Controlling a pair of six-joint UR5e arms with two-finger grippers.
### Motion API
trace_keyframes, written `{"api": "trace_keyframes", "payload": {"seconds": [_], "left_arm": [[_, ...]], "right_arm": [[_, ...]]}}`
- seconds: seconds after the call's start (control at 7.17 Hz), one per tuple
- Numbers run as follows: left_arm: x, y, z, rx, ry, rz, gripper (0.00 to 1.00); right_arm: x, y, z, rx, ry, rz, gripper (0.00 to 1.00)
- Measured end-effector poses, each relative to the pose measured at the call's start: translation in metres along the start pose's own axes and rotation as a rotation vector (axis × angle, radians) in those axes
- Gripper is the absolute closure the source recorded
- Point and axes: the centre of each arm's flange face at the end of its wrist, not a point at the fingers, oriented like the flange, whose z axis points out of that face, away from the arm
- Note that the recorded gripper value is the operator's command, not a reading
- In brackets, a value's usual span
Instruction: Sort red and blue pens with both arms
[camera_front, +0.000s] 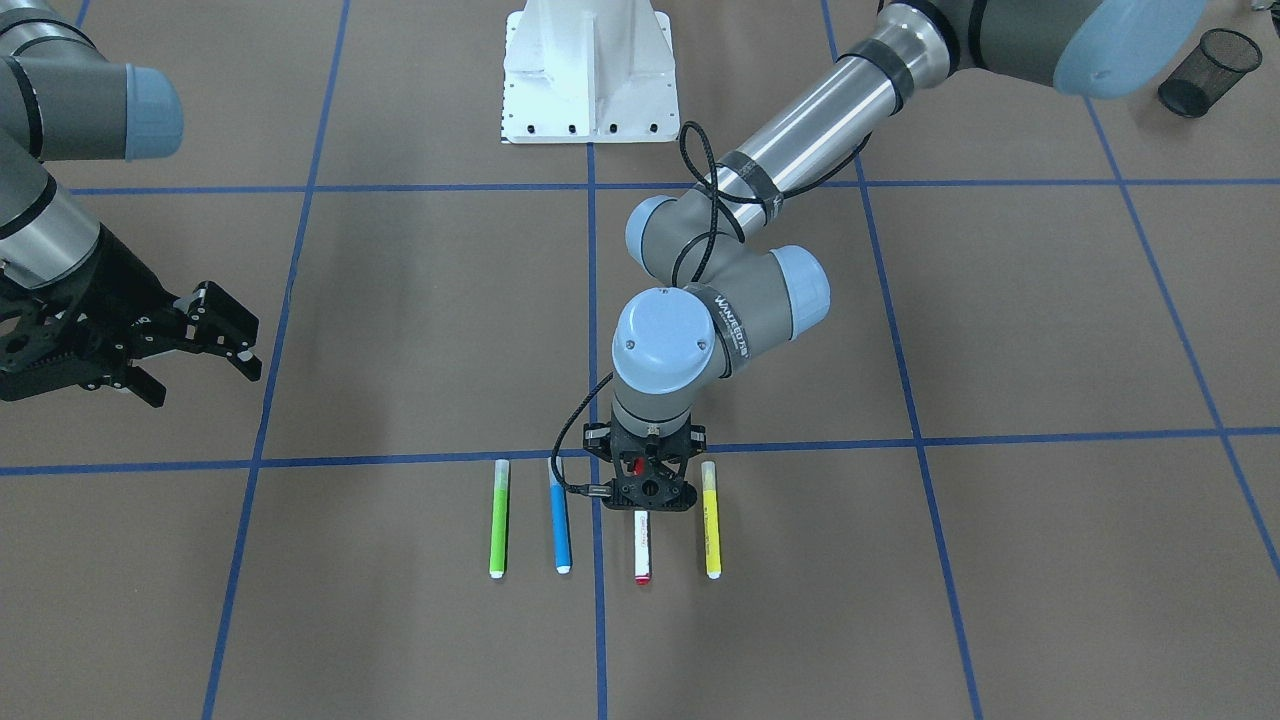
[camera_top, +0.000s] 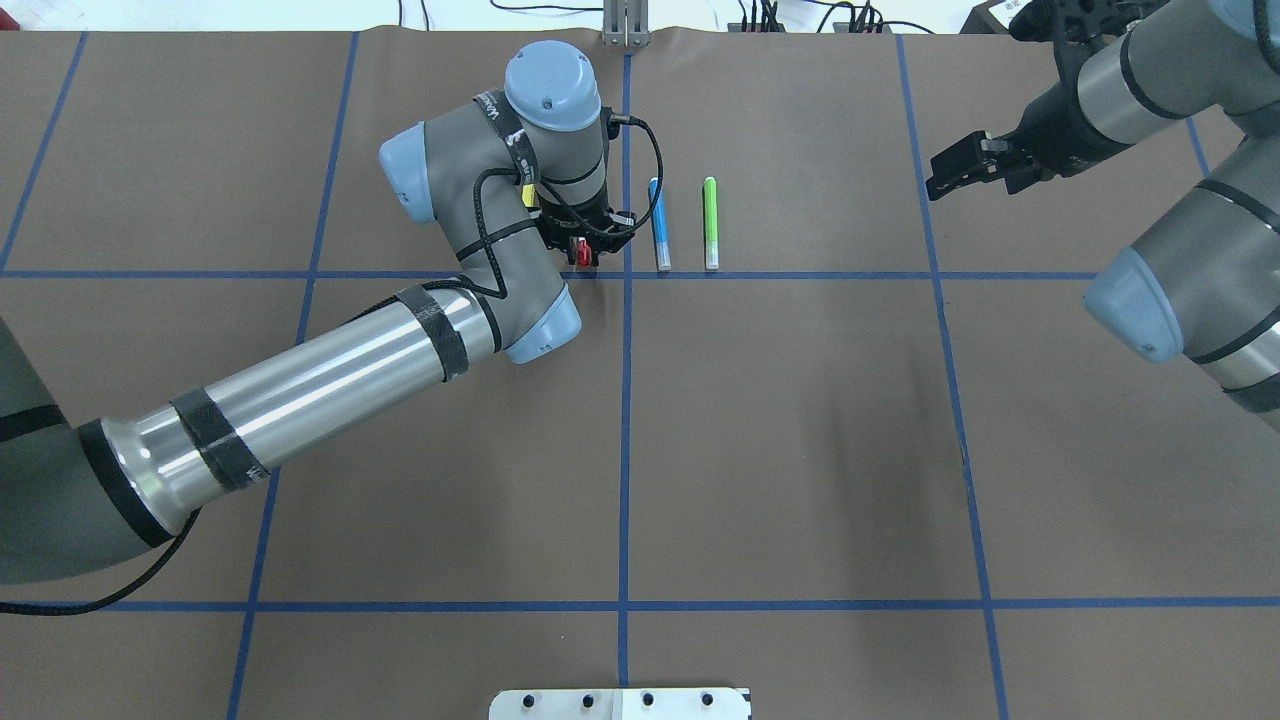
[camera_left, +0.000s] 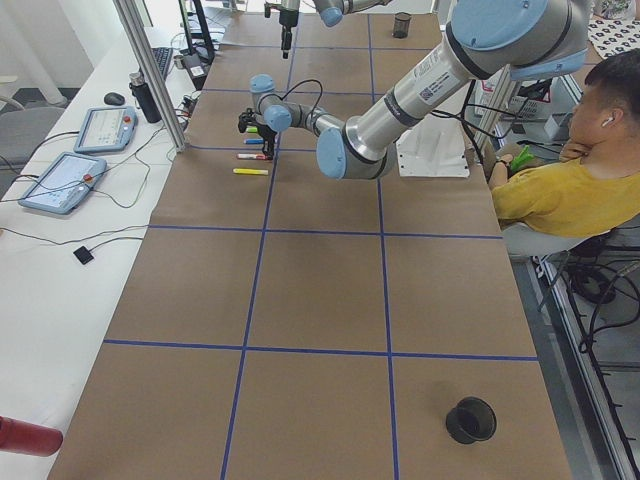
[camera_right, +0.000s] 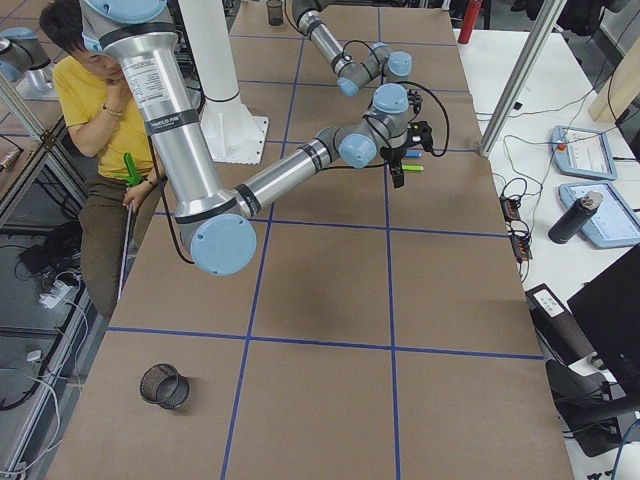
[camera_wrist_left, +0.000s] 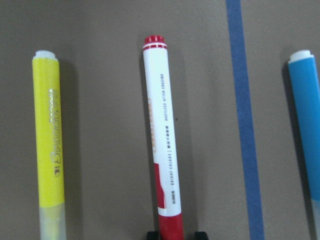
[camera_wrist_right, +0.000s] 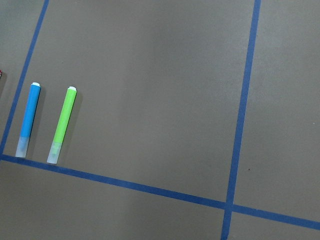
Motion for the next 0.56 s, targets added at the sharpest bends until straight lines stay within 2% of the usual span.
{"api": "trace_keyframes", "payload": {"seconds": [0.56], "left_arm": [[-0.011,0.0068,0.001,0.004,0.008,-0.011,0.82]], "right_arm": [[0.0001,-0.0001,0.0012,-0.002,0.001,0.0,0.0]]}}
